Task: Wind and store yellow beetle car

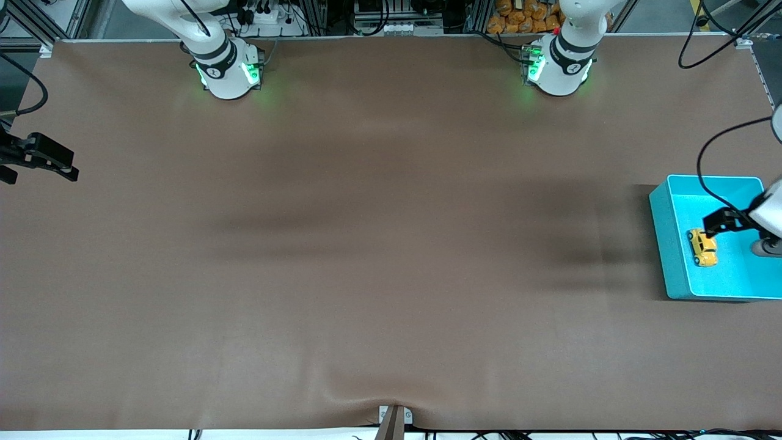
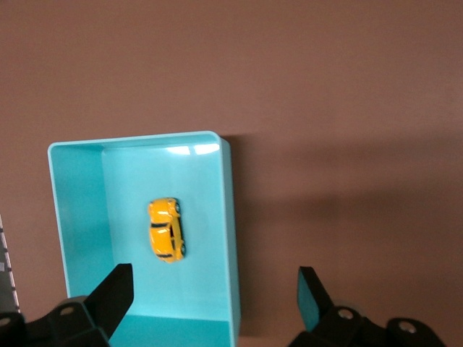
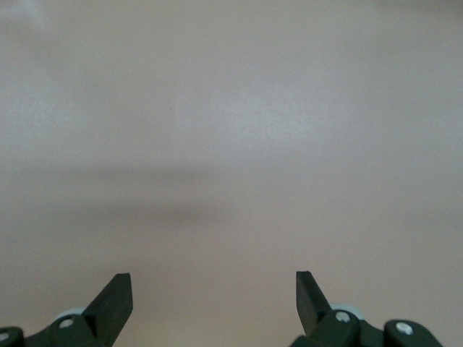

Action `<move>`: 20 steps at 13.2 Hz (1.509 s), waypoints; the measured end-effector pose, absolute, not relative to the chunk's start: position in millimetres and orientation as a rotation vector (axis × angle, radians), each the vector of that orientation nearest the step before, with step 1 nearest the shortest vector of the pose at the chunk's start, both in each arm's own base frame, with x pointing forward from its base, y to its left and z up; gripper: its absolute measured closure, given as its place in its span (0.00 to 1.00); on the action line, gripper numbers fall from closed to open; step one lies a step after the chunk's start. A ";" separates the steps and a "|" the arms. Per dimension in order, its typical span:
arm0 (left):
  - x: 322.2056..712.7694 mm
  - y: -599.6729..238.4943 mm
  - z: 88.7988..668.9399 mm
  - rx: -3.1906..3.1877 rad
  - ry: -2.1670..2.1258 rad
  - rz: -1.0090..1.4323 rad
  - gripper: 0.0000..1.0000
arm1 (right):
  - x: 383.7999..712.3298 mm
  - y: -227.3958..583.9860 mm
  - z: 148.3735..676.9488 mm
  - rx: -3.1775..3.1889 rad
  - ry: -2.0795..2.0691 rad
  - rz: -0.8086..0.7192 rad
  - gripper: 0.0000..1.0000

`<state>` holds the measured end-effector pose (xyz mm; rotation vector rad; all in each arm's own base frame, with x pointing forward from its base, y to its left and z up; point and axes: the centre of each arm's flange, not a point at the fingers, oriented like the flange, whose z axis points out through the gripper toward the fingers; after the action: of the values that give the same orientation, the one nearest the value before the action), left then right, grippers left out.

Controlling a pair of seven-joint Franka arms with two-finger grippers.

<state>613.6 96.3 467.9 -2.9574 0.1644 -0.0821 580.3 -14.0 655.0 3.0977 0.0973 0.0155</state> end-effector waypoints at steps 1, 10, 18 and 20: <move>611.9 74.1 477.0 -2.953 0.151 -0.079 0.00 | 580.3 -14.2 655.0 3.098 0.098 0.016 0.00; 573.5 -71.5 553.1 -3.021 0.081 0.007 0.00 | 580.3 -14.5 655.3 3.098 0.099 0.017 0.00; 533.9 -82.0 623.5 -3.075 0.178 0.128 0.00 | 580.2 -15.2 655.5 3.097 0.097 0.017 0.00; 532.0 -77.4 628.4 -3.073 0.234 0.125 0.00 | 580.2 -15.2 655.6 3.097 0.098 0.018 0.00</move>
<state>532.0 -77.4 628.4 -3.0731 0.2344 0.1249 580.2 -15.2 655.6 3.0973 0.0976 0.0176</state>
